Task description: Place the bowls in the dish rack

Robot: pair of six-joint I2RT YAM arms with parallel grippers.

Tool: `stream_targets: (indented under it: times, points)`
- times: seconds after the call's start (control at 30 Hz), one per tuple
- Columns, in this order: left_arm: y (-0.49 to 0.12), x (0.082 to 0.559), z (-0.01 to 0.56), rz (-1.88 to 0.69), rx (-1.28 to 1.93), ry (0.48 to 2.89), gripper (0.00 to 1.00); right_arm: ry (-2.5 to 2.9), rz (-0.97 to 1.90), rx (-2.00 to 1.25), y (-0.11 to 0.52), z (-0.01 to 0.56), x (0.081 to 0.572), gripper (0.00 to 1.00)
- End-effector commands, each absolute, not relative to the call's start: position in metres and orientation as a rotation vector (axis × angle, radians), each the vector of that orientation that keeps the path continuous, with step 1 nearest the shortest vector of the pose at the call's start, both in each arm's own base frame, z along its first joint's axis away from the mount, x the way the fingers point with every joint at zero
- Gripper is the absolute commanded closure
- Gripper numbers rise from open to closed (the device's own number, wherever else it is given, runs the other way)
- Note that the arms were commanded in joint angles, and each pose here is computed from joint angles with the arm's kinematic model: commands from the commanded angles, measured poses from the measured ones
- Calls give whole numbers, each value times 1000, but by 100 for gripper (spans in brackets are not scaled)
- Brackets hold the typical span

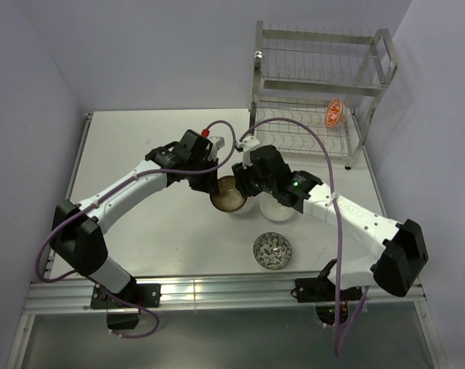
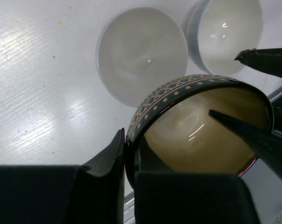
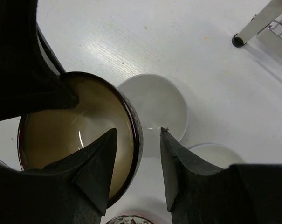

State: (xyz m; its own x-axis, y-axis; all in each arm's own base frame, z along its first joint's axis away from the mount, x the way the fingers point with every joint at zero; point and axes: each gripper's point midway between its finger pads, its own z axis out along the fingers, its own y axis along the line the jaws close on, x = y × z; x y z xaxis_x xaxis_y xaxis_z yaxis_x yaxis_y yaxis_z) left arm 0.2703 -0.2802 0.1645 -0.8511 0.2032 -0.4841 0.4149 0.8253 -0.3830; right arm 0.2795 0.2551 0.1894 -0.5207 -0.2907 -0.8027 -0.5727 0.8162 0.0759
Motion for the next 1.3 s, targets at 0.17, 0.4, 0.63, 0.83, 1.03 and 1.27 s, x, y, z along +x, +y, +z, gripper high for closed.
stream_targets:
  times: [0.17,0.4,0.63,0.83,1.03,1.27]
  points:
    - [-293,272,207,-819,468,2436,100,2144,385,-622,255,187,285,57]
    - [-295,272,210,-836,475,2417,100,2169,361,-648,255,182,286,59]
    - [-293,273,211,-821,473,2407,100,2182,343,-664,253,178,285,77]
    - [-292,275,211,-805,475,2400,95,2185,327,-680,252,179,286,100]
    - [-288,275,208,-794,459,2408,66,2154,289,-647,244,188,291,100]
    - [-278,282,215,-888,409,2425,27,2122,249,-557,229,202,298,100]
